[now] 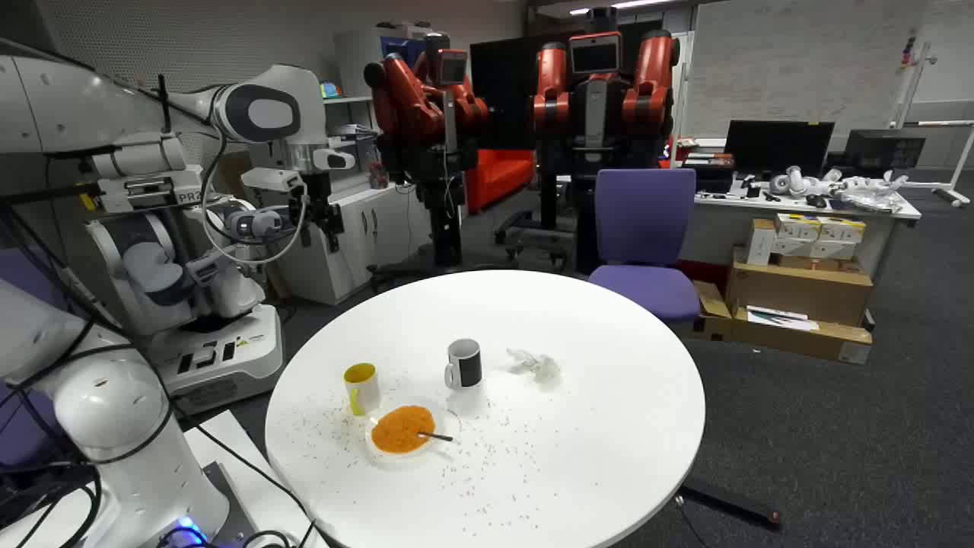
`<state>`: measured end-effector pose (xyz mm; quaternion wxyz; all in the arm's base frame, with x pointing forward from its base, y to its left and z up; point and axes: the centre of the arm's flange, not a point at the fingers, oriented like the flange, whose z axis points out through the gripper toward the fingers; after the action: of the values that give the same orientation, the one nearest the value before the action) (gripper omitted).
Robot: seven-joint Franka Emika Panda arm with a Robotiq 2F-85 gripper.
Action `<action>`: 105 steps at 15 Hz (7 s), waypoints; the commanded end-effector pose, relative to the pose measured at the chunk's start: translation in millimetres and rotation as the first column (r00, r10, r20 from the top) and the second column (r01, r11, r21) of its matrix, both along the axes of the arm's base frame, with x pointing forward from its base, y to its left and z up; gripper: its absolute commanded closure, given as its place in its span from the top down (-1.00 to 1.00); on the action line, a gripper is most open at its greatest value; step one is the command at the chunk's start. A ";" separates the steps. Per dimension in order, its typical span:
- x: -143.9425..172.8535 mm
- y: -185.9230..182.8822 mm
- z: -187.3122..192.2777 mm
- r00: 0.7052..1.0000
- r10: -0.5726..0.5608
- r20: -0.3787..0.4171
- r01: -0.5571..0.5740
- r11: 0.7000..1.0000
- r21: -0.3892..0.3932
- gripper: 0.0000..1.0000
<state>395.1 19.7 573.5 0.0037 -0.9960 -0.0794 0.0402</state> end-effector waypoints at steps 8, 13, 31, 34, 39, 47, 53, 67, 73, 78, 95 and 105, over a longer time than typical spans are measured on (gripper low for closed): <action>-6.2 -103.6 -3.1 0.993 -0.122 0.003 0.121 0.990 0.075 1.00; -21.4 -214.8 -28.5 0.991 -0.135 -0.018 0.135 0.961 0.240 1.00; -27.1 -298.7 -160.2 0.988 -0.136 -0.077 0.156 0.832 0.533 1.00; -23.9 -298.1 -161.6 0.989 -0.126 -0.080 0.149 0.822 0.550 1.00; -18.7 -324.3 -193.0 0.980 -0.153 -0.129 0.200 0.702 0.684 1.00; -17.3 -368.8 -239.1 0.986 -0.141 -0.093 0.163 0.650 0.742 1.00; 2.0 -390.3 -275.8 0.991 -0.042 -0.128 0.126 0.625 0.770 1.00; 36.5 -404.3 -369.5 0.980 -0.098 -0.175 0.199 0.569 0.798 1.00; 46.5 -402.5 -403.9 0.980 -0.068 -0.186 0.192 0.553 0.811 1.00; 62.7 -399.3 -423.0 0.980 -0.064 -0.188 0.190 0.578 0.794 1.00; 90.3 -365.0 -464.8 0.969 -0.089 -0.232 0.235 0.625 0.745 1.00; 88.8 -358.4 -467.9 0.968 -0.074 -0.238 0.230 0.631 0.741 0.67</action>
<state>483.0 -342.4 106.3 0.4428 -0.8922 -0.0081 0.0889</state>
